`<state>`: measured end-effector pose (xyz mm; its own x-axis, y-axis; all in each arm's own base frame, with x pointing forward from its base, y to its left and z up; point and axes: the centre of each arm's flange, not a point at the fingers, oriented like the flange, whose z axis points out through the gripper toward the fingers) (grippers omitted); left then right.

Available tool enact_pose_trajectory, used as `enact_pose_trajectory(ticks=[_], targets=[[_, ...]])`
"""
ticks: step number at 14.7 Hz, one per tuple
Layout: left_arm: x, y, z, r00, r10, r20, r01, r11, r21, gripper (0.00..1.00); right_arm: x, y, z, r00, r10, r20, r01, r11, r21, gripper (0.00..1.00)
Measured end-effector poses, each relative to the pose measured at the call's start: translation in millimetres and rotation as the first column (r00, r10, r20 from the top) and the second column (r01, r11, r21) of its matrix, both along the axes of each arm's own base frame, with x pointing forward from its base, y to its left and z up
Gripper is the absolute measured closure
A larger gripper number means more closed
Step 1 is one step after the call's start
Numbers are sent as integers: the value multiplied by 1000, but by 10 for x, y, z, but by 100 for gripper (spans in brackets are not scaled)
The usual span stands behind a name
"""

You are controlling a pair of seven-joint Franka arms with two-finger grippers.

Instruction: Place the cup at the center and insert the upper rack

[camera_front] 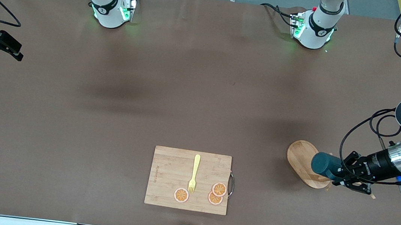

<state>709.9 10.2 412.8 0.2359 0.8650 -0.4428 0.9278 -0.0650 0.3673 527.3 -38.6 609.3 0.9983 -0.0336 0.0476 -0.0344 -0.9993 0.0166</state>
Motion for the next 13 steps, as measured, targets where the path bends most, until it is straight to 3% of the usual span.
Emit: enact_pose_trajectory(ticks=[5, 7, 8, 10, 13], targets=[[16, 218, 550, 995, 24, 95, -26, 999, 25, 15, 4, 0, 4, 1000, 0, 4, 0, 1000, 0, 0], [-61, 177, 784, 991, -65, 118, 50, 990, 130, 0, 4, 0, 4, 1000, 0, 4, 0, 1000, 0, 0], [-140, 139, 925, 985, -133, 108, 110, 975, 192, 0, 5, 0, 5, 1000, 0, 5, 0, 1000, 0, 0], [-362, 153, 1228, 949, -306, 75, 272, 915, 297, 0, 5, 0, 5, 1000, 0, 5, 0, 1000, 0, 0], [-737, 448, 1564, 811, -585, 2, 532, 738, 414, 0, 5, -1, 7, 1000, 0, 6, 0, 1000, 0, 0]])
